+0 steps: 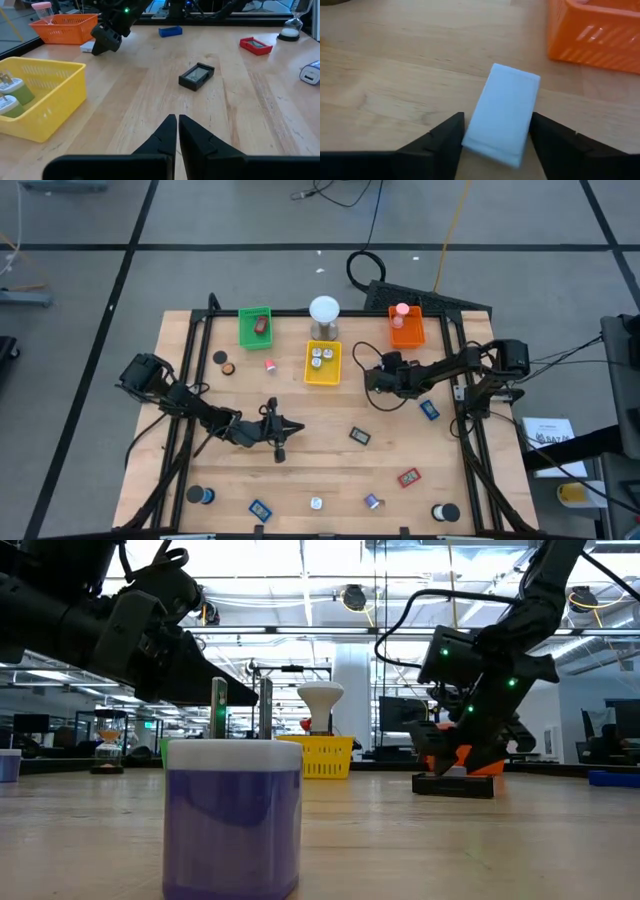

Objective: Pick & Place Office items
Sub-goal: Put the white digital clock into the green bin

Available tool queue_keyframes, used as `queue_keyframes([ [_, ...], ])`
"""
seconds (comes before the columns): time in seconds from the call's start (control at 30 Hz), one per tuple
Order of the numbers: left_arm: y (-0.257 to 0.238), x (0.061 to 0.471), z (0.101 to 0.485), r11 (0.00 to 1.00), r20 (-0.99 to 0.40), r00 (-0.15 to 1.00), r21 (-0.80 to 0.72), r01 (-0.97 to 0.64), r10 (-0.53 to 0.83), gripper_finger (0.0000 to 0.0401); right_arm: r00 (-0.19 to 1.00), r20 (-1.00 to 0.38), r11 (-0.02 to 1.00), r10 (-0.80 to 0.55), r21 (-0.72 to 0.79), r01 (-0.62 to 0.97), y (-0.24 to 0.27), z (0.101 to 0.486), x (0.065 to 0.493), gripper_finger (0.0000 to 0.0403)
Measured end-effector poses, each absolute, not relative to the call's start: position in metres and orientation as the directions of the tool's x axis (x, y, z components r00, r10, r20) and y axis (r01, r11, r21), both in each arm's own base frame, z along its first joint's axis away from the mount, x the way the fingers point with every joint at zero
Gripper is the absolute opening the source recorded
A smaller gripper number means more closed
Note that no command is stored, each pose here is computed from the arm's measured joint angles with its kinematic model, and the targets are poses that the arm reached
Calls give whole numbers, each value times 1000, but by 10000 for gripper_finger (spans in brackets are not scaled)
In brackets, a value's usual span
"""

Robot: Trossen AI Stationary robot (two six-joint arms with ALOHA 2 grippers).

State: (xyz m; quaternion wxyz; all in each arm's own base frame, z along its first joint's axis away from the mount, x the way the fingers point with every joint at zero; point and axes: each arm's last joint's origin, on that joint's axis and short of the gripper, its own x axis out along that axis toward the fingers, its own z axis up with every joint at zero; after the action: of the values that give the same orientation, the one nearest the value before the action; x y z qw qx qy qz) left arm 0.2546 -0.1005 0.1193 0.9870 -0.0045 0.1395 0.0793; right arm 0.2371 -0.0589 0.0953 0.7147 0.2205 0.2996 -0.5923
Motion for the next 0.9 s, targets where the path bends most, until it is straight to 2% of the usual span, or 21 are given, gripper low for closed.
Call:
queue_keyframes([
  [0.13,-100,255,119,987,-276,948,0,-161,155,24,120,-690,210,-714,-48,976,-57,96,237,174],
  [0.33,-99,254,120,976,-265,942,-19,-217,204,24,181,-696,308,-695,-61,949,-45,109,235,168],
  [0.5,-94,243,126,974,-241,947,-32,-225,211,24,329,-656,442,-680,-8,897,-23,138,236,167],
  [0.73,-80,217,127,947,-221,926,-32,-320,306,24,672,-528,733,-519,129,668,20,181,263,166],
  [0.8,-78,212,125,942,-228,921,-40,-333,316,24,731,-501,798,-464,122,590,32,187,275,166],
  [0.9,-74,207,122,929,-231,909,-45,-367,348,24,743,-523,853,-418,54,519,48,181,294,166],
])
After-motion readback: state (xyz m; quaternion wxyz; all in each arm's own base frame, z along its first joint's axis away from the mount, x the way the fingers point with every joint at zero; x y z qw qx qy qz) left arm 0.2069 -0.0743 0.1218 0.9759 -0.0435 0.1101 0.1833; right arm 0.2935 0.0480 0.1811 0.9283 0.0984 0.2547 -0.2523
